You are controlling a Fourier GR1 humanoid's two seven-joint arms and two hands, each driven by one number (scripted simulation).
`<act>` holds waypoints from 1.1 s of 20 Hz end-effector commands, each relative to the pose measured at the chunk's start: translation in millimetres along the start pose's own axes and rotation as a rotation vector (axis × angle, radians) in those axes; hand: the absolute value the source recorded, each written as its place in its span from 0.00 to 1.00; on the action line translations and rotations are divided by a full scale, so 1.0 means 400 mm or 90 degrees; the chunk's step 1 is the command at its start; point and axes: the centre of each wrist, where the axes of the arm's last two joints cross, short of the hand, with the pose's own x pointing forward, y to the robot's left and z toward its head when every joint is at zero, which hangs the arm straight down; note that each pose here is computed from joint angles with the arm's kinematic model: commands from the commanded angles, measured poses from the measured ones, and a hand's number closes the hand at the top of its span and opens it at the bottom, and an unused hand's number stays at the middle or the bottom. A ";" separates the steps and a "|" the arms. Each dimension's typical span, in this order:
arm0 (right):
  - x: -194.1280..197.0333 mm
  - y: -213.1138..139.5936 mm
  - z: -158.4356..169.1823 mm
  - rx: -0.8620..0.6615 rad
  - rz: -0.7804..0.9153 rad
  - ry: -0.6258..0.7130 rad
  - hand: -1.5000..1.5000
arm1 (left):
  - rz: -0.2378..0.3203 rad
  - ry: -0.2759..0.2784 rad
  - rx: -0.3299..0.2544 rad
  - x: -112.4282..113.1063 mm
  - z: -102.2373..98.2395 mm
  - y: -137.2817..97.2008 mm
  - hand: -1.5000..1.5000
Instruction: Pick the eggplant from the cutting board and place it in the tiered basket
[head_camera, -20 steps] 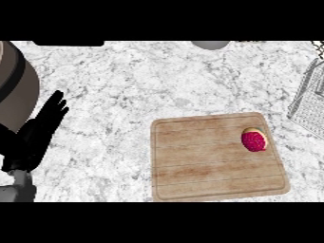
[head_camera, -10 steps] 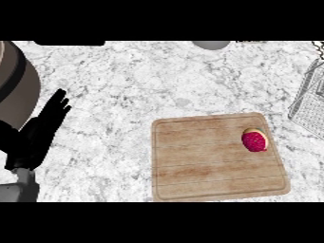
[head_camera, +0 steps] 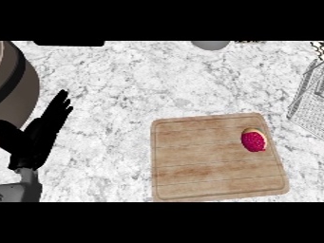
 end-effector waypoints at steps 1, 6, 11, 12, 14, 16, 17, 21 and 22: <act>0.012 0.031 -0.011 -0.010 -0.069 0.025 0.00 | -0.012 0.004 -0.003 -0.003 0.014 0.034 0.50; 0.001 -0.018 -0.021 -0.046 -0.212 0.059 0.00 | -0.001 -0.003 -0.001 -0.039 0.026 0.011 0.50; -0.027 -0.123 -0.023 -0.101 -0.339 0.085 0.00 | -0.006 -0.007 0.008 0.002 0.010 0.014 0.50; -0.037 -0.141 -0.019 -0.130 -0.372 0.091 0.00 | -0.003 -0.007 0.012 -0.010 0.007 0.019 0.50; -0.072 -0.167 0.004 -0.175 -0.398 0.105 0.00 | 0.007 -0.003 0.003 0.020 0.035 0.019 0.50; -0.074 -0.239 -0.001 -0.204 -0.404 0.112 0.00 | 0.002 0.005 0.000 0.014 0.010 0.048 0.50; -0.053 -0.230 -0.015 -0.223 -0.403 0.126 0.00 | -0.007 -0.003 -0.001 0.063 0.028 0.036 0.50; -0.131 -0.381 0.059 -0.293 -0.414 0.134 0.00 | 0.007 -0.004 0.003 -0.018 0.003 0.048 0.50; -0.181 -0.391 0.102 -0.292 -0.402 0.139 0.00 | 0.009 -0.006 0.007 0.010 0.017 -0.008 0.50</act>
